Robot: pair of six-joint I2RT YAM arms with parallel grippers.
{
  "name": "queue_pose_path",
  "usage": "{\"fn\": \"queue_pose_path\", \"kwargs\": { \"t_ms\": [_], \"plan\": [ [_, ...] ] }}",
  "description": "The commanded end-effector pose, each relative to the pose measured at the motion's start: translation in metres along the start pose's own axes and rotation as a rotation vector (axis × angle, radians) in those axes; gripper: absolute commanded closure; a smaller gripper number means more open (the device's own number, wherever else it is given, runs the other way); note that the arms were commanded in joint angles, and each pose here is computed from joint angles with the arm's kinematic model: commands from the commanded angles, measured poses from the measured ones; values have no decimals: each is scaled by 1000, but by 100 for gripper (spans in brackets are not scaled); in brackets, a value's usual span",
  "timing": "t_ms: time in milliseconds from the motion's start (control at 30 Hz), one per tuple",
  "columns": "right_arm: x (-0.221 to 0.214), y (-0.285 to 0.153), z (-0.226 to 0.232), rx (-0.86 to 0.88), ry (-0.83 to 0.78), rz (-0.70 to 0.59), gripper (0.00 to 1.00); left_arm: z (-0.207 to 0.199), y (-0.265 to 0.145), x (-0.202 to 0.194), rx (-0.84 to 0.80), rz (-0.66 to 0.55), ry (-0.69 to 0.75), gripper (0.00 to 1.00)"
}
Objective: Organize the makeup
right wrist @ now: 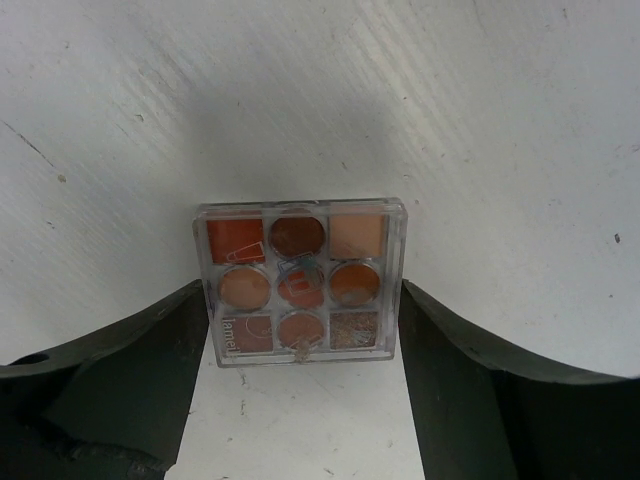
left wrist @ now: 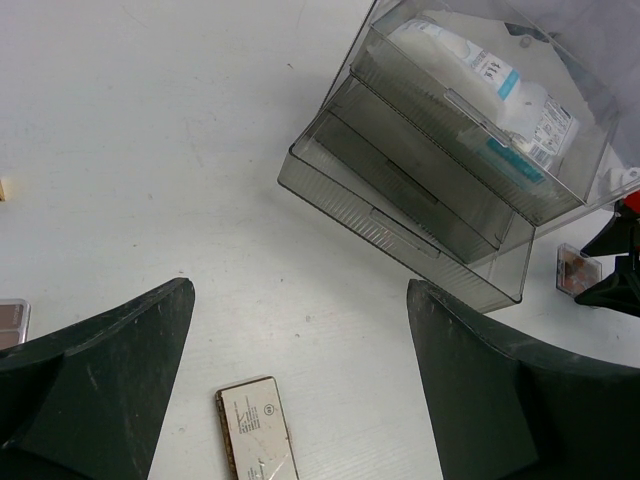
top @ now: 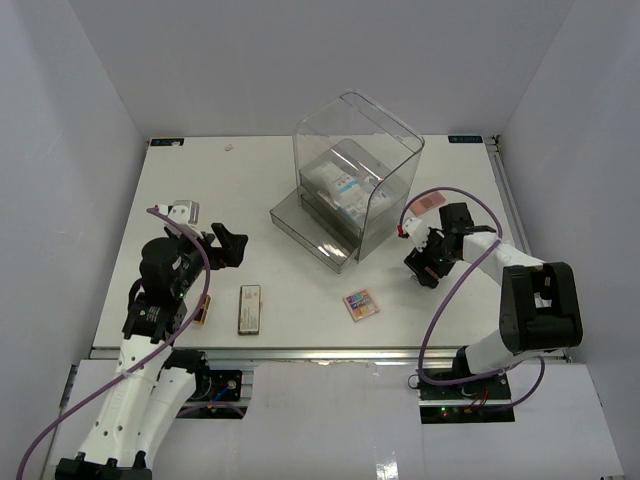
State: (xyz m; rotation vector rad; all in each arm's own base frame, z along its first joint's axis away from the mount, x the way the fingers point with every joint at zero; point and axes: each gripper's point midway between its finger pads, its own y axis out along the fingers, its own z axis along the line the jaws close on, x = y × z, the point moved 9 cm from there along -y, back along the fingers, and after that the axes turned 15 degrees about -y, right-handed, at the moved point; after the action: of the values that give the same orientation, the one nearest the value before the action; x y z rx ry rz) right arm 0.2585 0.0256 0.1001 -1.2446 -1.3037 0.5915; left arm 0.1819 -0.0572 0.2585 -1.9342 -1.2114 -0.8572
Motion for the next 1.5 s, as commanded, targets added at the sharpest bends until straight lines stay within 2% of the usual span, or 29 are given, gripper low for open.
{"fn": "queue_pose_path", "kwargs": {
  "t_ms": [0,100,233,500,633,767,867,933,1000,1067,1267,1467],
  "plan": [
    [-7,5,8,77,-21,-6,36,1,-2,1,5,-12,11,2],
    [-1,-4,13,99,-34,-60,53,1,-2,2,6,-15,11,2],
    [13,-27,29,144,-121,-153,65,1,-2,1,6,-13,10,2],
    [68,-83,89,279,-436,-394,72,0,-2,2,-2,-13,11,2],
    [118,-97,115,329,-581,-465,75,0,-2,-3,-17,2,-10,2],
    [169,-107,140,310,-659,-513,76,4,-1,-10,5,37,-32,2],
    [220,-114,127,242,-615,-532,80,5,-5,-14,16,54,-48,2],
    [238,-108,120,232,-581,-522,81,3,-9,-15,6,49,-60,2],
    [265,-112,111,159,-529,-572,81,1,-14,-15,3,45,-73,2],
    [283,-103,107,104,-476,-570,80,0,-18,-15,-7,40,-81,2],
    [310,-73,86,-180,-360,-431,80,-1,-25,-16,-18,23,-86,2],
    [332,-61,75,-365,-347,-396,79,0,-24,-18,-11,24,-89,2]
  ]
}}
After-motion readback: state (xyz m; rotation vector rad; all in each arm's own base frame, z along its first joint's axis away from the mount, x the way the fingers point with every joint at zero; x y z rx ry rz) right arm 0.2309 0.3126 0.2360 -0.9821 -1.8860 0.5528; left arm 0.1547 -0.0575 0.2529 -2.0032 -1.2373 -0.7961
